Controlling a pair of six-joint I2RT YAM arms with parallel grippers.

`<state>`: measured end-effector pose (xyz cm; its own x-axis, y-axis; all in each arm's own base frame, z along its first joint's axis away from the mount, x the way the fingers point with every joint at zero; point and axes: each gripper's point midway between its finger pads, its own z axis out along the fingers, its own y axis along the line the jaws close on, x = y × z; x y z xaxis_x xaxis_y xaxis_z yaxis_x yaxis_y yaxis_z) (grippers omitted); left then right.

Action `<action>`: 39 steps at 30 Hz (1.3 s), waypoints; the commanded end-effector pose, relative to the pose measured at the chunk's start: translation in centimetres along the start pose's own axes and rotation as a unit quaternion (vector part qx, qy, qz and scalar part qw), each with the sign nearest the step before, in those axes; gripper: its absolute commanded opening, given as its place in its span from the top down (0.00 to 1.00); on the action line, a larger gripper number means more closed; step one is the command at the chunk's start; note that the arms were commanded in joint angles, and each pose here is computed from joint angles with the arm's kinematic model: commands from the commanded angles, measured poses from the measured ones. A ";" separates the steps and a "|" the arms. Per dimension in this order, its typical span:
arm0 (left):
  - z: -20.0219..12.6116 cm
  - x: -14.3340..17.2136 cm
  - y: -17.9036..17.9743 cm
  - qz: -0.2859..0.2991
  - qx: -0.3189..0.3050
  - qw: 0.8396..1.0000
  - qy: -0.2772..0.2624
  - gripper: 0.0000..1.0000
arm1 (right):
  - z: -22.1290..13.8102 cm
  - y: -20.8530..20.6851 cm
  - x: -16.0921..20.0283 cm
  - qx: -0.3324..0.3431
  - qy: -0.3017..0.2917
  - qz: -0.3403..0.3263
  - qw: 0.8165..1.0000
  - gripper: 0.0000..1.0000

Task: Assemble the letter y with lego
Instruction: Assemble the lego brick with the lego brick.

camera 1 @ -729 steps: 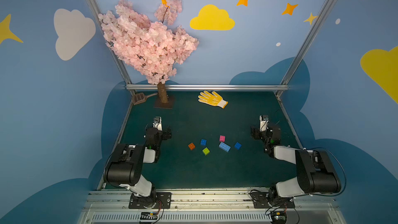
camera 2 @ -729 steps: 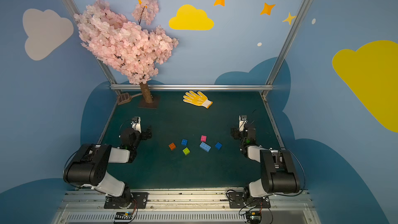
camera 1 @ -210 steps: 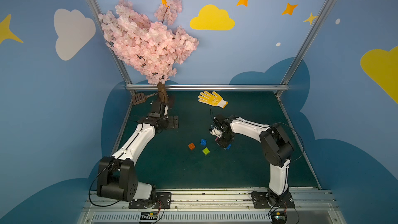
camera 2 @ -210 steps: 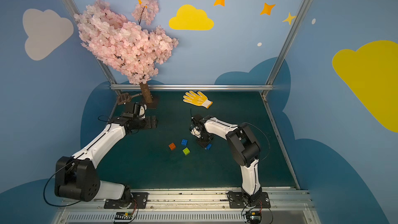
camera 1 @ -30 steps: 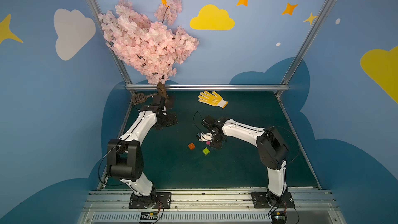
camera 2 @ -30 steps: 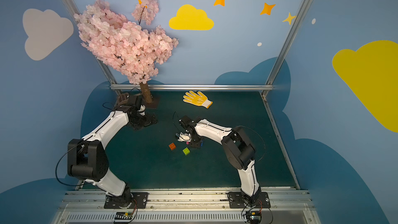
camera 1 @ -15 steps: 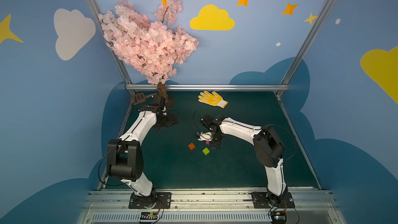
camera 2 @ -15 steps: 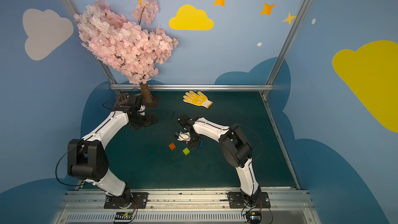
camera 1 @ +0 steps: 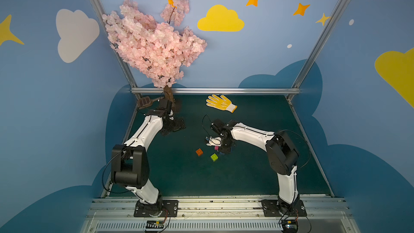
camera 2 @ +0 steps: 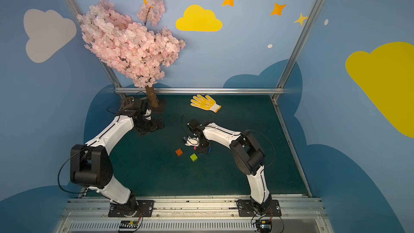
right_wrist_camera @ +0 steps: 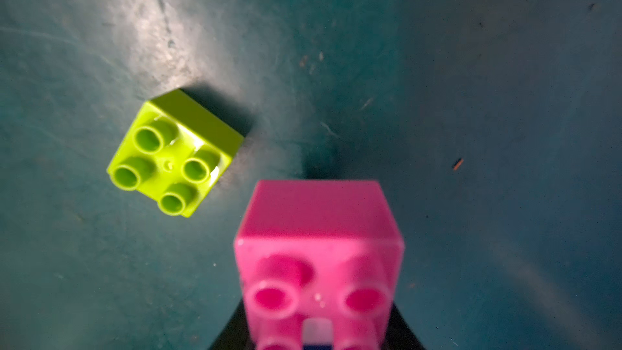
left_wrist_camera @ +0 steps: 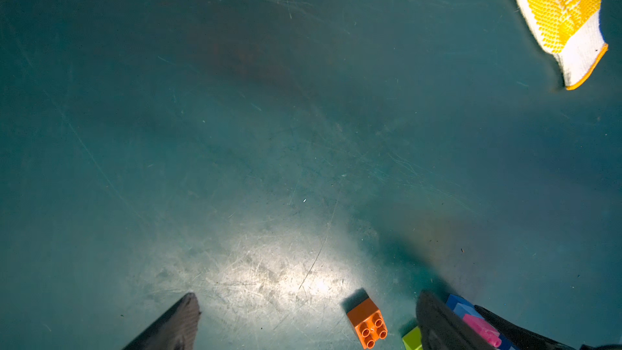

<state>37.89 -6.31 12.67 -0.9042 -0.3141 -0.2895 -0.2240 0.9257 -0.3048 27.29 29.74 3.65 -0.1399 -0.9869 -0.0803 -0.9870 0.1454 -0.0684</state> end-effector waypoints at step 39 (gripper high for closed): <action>0.3 0.4 0.4 0.011 0.001 1.000 -0.001 0.00 | 0.4 -0.6 0.2 -0.004 -0.013 0.048 0.999 0.58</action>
<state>37.61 -6.43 11.82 -0.9089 -0.3017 -0.2878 -0.2109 0.9281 -0.3070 27.72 29.57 3.42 -0.2156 -0.9698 -0.1142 -0.9730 0.2233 -0.0590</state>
